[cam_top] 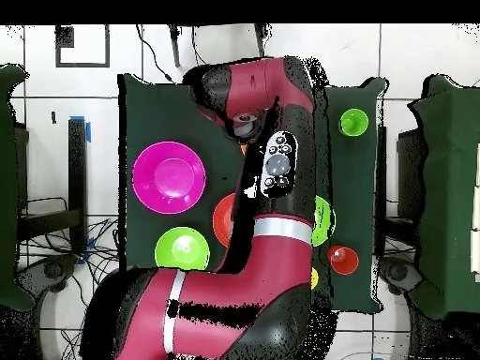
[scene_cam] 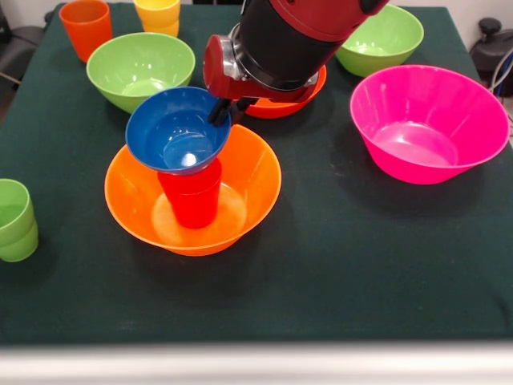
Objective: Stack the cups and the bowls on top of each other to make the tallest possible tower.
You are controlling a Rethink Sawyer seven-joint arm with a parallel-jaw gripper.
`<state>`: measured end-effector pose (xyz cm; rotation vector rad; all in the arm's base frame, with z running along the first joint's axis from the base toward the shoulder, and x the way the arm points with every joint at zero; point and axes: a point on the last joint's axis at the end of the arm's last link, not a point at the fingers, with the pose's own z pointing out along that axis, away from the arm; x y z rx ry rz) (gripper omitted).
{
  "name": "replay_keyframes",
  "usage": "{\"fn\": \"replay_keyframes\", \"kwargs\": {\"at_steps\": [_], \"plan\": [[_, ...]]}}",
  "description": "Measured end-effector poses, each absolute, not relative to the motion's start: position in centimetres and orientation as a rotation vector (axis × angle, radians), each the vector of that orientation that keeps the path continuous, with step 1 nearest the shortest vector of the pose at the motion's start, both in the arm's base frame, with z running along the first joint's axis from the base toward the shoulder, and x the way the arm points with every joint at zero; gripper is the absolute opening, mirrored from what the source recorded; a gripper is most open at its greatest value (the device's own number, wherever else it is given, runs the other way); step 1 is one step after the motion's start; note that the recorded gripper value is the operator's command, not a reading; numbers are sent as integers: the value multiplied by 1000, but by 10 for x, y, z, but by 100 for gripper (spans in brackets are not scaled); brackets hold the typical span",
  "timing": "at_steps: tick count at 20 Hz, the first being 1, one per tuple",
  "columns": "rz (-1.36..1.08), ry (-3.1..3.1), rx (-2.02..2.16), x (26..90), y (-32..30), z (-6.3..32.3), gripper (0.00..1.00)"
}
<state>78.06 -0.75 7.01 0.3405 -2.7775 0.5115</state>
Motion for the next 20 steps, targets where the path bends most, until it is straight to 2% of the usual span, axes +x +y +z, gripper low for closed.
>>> {"fn": "replay_keyframes", "kwargs": {"at_steps": [20], "plan": [[502, -2757, 346, 776, -7, 50, 0]]}}
